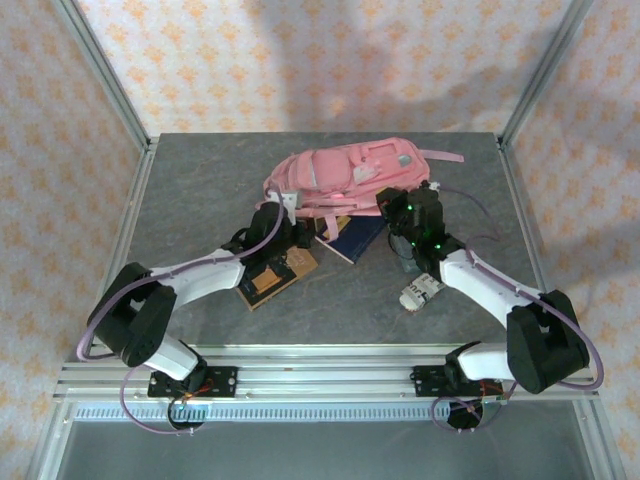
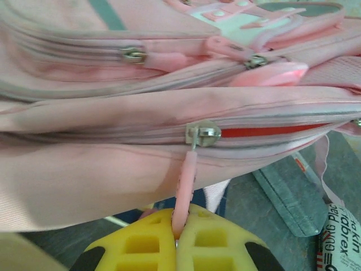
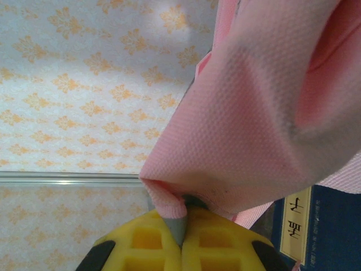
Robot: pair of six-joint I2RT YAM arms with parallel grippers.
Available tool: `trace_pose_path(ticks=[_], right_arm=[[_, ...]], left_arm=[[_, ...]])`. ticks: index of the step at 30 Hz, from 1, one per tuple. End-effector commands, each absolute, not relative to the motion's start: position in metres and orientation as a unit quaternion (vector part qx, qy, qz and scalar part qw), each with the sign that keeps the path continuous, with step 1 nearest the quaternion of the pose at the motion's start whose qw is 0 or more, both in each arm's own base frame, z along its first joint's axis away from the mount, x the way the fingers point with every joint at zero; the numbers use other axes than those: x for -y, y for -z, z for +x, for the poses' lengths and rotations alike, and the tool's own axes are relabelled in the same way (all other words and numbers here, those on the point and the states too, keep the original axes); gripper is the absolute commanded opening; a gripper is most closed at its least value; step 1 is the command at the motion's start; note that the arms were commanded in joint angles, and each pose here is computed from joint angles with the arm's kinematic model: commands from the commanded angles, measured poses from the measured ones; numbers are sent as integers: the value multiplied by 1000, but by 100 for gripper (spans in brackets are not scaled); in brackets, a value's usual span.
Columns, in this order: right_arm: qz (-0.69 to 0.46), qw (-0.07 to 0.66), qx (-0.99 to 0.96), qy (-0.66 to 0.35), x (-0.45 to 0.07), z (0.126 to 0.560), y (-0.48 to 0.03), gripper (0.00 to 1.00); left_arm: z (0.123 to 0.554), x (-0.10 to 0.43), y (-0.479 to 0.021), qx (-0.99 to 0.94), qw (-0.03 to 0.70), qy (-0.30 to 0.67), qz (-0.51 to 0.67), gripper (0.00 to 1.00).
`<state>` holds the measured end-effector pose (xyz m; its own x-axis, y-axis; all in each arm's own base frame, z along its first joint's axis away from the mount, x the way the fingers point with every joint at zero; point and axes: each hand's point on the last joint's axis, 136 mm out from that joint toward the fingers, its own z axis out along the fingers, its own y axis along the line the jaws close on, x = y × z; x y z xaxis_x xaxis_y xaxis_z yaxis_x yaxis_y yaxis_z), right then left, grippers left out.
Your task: Pack the student bag
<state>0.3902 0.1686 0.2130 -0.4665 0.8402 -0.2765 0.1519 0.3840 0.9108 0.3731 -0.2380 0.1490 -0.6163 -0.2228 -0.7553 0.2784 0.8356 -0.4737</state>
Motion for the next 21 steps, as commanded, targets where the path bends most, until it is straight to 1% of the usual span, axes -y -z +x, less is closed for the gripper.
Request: trace_pose_path(ticks=[1, 7, 12, 15, 18, 19, 20, 21], right_arm=[[334, 433, -709, -446, -154, 399, -235, 0], [282, 411, -744, -446, -174, 415, -230, 0], [241, 377, -774, -447, -183, 433, -216, 0], [229, 350, -793, -442, -181, 439, -198, 0], [226, 330, -802, -444, -183, 439, -181, 0], [225, 324, -803, -446, -185, 437, -176, 0], [225, 318, -803, -451, -186, 435, -172, 0], [227, 312, -804, -452, -187, 433, -166, 0]], left_arm=[[370, 206, -139, -865, 440, 240, -8, 0], [353, 213, -136, -868, 427, 254, 23, 0], [333, 239, -135, -866, 409, 278, 79, 0], [327, 246, -127, -870, 395, 280, 91, 0], [329, 241, -115, -880, 388, 264, 79, 0], [330, 240, -113, -882, 385, 259, 75, 8], [332, 239, -110, -886, 382, 255, 70, 22], [333, 239, -108, -888, 377, 254, 67, 31]])
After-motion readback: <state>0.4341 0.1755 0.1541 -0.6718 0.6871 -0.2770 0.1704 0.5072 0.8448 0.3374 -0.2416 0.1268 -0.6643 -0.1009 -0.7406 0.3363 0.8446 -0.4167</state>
